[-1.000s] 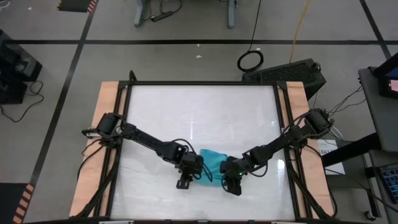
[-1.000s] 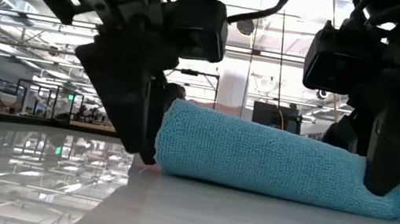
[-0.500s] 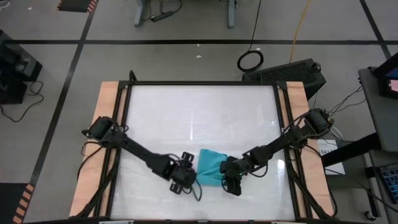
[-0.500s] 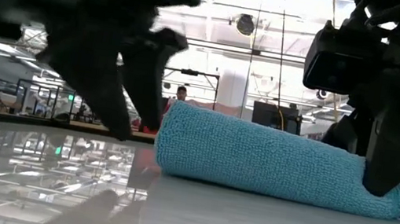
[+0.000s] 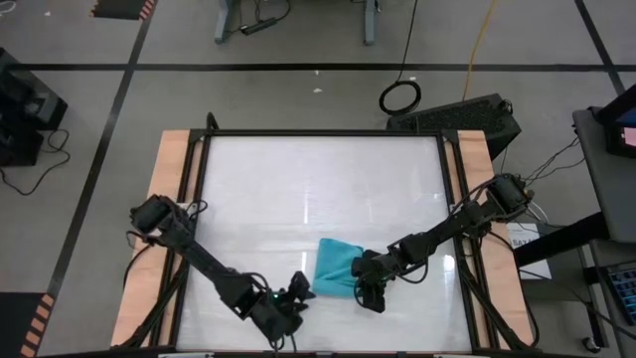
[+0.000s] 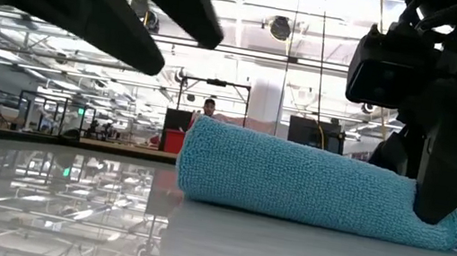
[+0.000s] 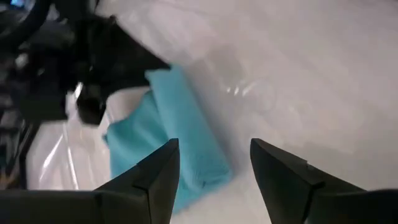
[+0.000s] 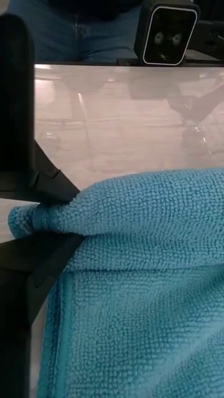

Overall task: Roll towel into tight, uniform cylinder
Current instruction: Roll the blue microfiber towel

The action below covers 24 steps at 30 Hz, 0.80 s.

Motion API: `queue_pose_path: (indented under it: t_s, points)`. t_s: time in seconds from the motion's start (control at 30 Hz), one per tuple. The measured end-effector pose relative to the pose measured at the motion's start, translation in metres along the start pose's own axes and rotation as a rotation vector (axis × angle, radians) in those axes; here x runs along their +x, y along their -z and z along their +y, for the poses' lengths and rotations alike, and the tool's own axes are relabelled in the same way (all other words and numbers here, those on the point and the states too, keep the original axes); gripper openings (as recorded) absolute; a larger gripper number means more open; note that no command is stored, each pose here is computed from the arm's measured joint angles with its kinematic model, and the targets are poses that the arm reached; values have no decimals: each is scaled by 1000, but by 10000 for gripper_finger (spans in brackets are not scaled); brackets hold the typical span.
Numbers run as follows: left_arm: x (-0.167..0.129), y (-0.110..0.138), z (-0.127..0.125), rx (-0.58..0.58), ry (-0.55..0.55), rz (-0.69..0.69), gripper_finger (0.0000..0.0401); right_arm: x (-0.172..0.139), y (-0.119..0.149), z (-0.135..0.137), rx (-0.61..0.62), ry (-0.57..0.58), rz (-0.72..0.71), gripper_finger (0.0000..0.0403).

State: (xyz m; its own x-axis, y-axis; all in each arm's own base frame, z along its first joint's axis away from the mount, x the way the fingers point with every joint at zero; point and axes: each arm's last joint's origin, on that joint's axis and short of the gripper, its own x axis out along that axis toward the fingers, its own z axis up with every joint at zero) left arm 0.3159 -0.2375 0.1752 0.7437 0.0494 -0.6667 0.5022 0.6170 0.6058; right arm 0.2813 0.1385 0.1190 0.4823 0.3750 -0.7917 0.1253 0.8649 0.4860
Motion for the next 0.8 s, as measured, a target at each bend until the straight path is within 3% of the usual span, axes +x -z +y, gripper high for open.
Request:
queue_pose_path:
  t_s: [0.13,0.43,0.8]
  points:
    - [9,0,0,11,35,-34,202,0,0,0,0,1,-2,73]
    - [39,17,8,12,53,32,203,0,-1,0,-1,-3,-11,73]
    - [51,30,27,-35,105,49,203,0,-1,1,-1,-6,-14,73]
